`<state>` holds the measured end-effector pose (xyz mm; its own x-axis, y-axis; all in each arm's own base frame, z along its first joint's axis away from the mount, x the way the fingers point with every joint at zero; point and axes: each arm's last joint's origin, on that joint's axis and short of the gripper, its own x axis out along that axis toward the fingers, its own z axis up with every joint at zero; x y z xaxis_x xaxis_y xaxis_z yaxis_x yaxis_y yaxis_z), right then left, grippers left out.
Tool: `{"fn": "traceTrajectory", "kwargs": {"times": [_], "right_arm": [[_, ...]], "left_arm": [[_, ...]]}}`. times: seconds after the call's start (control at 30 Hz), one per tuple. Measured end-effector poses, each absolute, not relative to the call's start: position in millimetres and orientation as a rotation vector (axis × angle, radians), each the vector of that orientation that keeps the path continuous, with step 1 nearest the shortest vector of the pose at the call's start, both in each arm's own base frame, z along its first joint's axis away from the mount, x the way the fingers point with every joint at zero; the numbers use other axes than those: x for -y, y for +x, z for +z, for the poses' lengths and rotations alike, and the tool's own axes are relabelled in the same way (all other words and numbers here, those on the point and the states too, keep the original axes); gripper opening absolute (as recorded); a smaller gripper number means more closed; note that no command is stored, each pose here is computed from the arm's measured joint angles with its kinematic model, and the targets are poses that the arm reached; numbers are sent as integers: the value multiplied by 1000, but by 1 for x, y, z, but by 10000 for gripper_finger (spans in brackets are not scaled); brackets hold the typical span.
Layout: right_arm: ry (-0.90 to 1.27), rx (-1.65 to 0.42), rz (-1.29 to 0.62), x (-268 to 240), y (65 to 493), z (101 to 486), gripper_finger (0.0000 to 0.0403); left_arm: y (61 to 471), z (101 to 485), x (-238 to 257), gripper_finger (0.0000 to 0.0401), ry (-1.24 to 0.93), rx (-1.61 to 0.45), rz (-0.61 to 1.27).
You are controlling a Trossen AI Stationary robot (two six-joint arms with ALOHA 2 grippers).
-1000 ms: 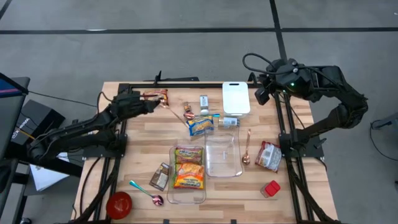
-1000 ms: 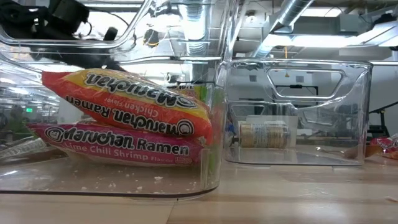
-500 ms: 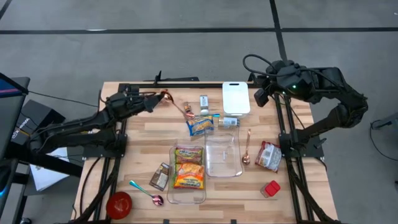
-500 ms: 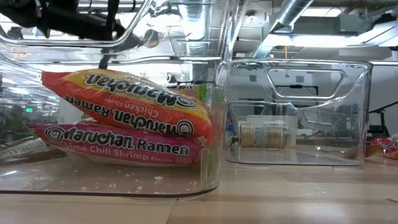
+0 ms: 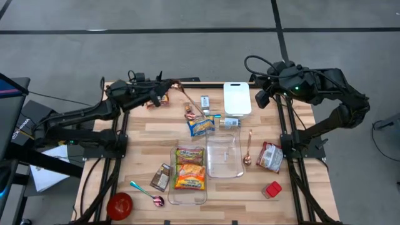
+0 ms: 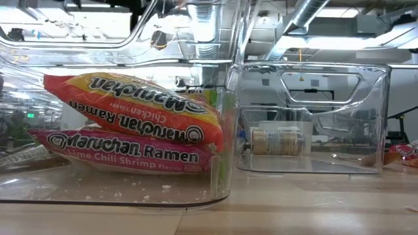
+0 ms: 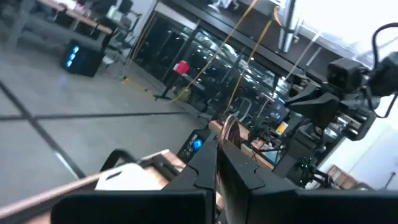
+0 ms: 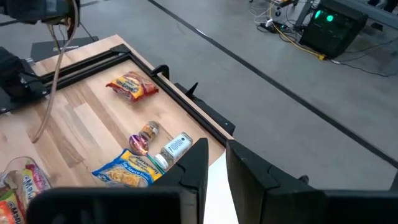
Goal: Pick & Place Food Item
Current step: Put the left gold spoon into the white bin
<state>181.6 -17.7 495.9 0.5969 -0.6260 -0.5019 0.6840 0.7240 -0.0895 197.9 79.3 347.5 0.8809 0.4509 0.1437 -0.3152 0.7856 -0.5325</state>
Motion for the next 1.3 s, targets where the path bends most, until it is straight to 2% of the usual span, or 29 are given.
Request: {"fn": "traceTrajectory", "kwargs": {"times": [0.4, 0.67, 0.9, 1.07, 1.3], "right_arm": [[71, -450, -679, 8, 189, 505, 52], [-17, -387, -641, 7, 194, 514, 52], [-88, -299, -506, 1, 201, 525, 56], [-73, -266, -436, 4, 203, 529, 91], [-44, -260, -444, 8, 203, 529, 183]], "left_arm": [[247, 396, -83, 0, -349, 259, 327], [278, 422, -78, 0, -232, 173, 288], [304, 443, -72, 0, -144, 126, 258], [316, 453, -69, 0, -105, 140, 239], [322, 462, -62, 0, -86, 163, 216]]}}
